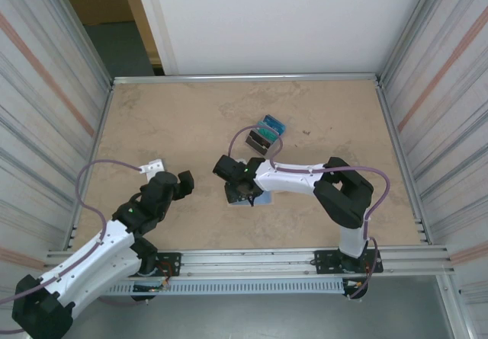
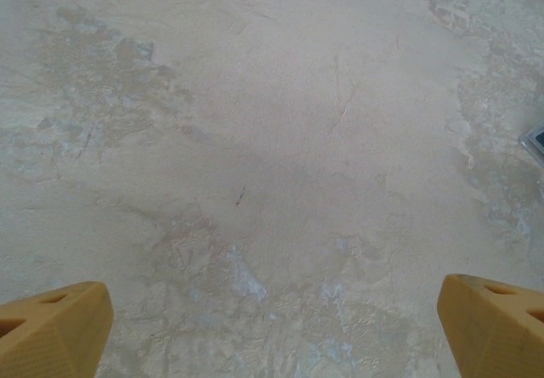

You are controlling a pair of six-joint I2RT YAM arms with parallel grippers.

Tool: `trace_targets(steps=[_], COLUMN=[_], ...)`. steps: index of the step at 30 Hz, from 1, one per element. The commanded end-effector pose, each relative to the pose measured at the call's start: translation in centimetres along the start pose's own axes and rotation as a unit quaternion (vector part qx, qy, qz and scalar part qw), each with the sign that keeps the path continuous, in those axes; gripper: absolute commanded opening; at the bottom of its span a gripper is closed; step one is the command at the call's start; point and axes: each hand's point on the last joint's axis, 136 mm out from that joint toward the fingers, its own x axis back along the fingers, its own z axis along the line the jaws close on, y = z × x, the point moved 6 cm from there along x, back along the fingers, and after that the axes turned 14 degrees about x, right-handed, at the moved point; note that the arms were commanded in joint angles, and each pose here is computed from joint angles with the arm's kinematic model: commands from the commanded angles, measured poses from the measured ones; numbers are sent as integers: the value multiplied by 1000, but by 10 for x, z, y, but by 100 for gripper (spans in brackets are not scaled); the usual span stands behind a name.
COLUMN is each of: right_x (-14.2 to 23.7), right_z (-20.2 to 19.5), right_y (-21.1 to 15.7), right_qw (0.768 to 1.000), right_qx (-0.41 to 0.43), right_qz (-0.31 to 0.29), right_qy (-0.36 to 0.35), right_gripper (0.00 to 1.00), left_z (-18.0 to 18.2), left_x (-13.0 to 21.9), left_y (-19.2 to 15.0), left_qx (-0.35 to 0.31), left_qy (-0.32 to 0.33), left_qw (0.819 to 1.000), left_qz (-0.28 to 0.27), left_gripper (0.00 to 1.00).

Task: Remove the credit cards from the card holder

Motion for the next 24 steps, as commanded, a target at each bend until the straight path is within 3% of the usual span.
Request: trace_targets(steps=[1,9,24], right_x=[-4,-11,-21], right_z=[7,7,-6], right_y=[4,0,-15], right_qw=[1000,1000,999], right_qx=[-11,-10,-30], right_qz=[4,14,26], right_qy=[9,10,30], right_gripper=[57,57,42], left_z=[5,3,1], left_x=[-3,-6,-5], left_y=[-4,-7,-5], left_qx=[2,1,-1], left_qy=[9,8,3], left_qw=[1000,1000,1000], left_qz=[8,17,17], left_gripper=[99,98,99])
